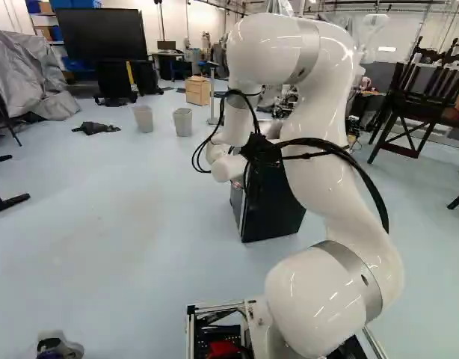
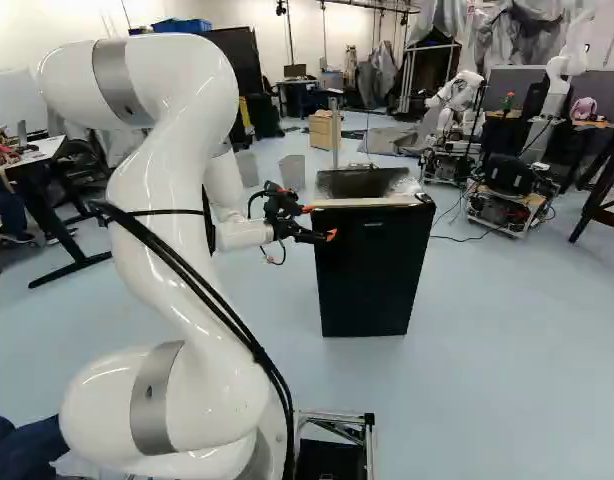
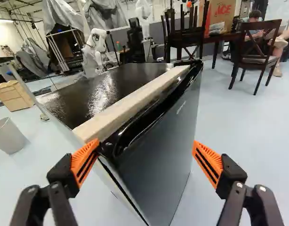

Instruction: Grab a drink from the fridge

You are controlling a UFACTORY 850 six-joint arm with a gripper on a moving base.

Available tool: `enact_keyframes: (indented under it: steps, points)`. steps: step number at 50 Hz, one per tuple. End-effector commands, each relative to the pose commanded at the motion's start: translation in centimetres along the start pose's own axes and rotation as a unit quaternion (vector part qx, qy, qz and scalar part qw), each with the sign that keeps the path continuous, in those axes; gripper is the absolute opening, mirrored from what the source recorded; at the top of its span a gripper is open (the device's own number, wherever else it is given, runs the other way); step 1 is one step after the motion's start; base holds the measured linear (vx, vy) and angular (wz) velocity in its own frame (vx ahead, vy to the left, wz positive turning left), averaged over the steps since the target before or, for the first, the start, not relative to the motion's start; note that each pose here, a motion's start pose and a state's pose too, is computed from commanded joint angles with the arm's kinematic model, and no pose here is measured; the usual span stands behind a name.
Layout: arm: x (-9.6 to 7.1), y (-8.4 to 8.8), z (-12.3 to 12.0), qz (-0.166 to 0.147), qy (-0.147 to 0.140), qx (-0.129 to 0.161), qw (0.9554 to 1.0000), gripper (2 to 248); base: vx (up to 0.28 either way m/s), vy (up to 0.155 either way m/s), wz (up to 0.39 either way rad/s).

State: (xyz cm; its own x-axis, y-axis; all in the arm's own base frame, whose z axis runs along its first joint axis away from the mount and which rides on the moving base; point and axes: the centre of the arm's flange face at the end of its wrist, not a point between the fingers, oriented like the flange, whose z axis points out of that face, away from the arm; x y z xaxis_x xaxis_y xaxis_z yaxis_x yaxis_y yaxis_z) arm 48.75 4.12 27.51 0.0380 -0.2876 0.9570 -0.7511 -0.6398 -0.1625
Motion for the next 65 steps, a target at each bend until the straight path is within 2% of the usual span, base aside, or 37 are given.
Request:
enact_keyframes:
  steps: [65]
  points:
    - [1.1, 8.5, -4.7, -0.040, -0.021, -0.014, 0.9989, 247, 0.000, 0.000, 0.000]
